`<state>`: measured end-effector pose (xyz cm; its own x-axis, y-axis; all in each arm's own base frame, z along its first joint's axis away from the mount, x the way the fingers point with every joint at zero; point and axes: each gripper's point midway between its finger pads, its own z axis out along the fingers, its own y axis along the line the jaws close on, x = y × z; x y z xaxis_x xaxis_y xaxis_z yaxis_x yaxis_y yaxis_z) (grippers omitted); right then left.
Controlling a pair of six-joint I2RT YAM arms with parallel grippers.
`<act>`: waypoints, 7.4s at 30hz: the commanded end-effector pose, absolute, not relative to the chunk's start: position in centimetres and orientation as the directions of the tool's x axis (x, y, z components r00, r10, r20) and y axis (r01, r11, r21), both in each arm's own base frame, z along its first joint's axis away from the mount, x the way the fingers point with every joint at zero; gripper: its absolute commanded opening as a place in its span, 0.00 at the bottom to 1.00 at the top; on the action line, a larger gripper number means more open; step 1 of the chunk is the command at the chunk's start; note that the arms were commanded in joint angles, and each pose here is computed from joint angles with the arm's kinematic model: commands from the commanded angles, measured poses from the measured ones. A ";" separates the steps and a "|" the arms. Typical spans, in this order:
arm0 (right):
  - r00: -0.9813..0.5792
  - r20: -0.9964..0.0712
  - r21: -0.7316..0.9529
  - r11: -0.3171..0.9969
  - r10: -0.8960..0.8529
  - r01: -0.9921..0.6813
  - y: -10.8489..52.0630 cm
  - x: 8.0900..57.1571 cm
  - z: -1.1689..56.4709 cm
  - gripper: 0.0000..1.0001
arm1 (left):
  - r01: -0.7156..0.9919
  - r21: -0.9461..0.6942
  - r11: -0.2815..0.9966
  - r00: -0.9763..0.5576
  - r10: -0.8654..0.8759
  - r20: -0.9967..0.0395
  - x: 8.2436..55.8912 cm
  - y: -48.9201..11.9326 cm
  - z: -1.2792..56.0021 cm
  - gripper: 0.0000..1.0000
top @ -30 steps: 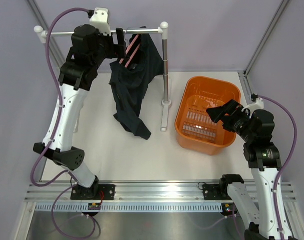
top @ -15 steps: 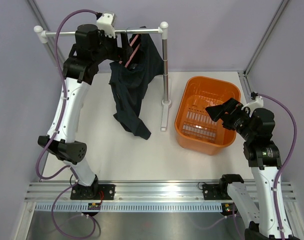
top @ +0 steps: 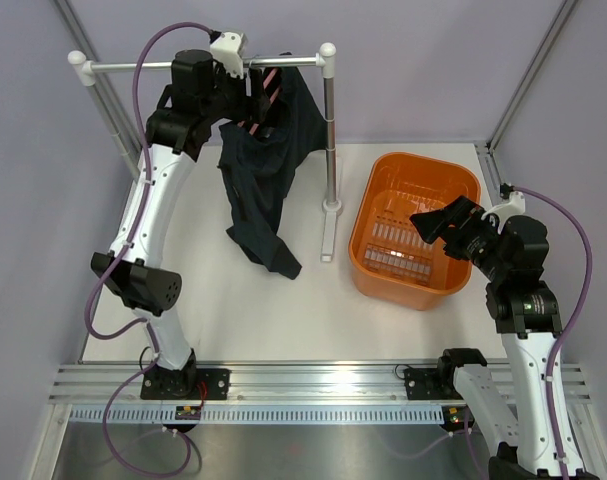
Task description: Remove the shorts from the hanger
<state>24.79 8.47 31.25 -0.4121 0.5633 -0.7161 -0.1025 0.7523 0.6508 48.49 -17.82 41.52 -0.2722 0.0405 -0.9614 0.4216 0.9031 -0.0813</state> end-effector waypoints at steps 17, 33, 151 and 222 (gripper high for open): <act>-0.388 -0.748 0.629 0.761 0.538 -0.158 8.7 25.3 32.4 0.99 | 0.450 -0.045 0.892 -0.168 0.035 -0.985 49.5 -18.3 44.2 0.26; -0.380 -0.762 0.615 0.769 0.524 -0.175 8.7 25.3 33.1 0.99 | 0.449 -0.013 0.893 -0.044 0.007 -0.999 46.4 -17.3 49.7 0.00; -0.429 -0.892 0.166 0.986 0.143 -0.018 24.5 38.6 34.1 0.00 | 0.701 -0.092 0.707 -0.315 0.191 -0.930 16.5 -16.7 34.7 0.00; -0.338 -0.935 0.090 0.850 -0.107 -0.519 30.9 9.2 41.9 0.00 | 0.306 -0.358 0.882 0.254 -0.438 -0.862 30.5 -10.8 55.7 0.00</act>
<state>8.39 33.98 40.21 -0.3460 -0.1870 -0.9194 -0.5771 0.8150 0.0514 33.87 -9.55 49.51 0.1479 -0.3058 -0.9406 0.0802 0.9516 -0.2967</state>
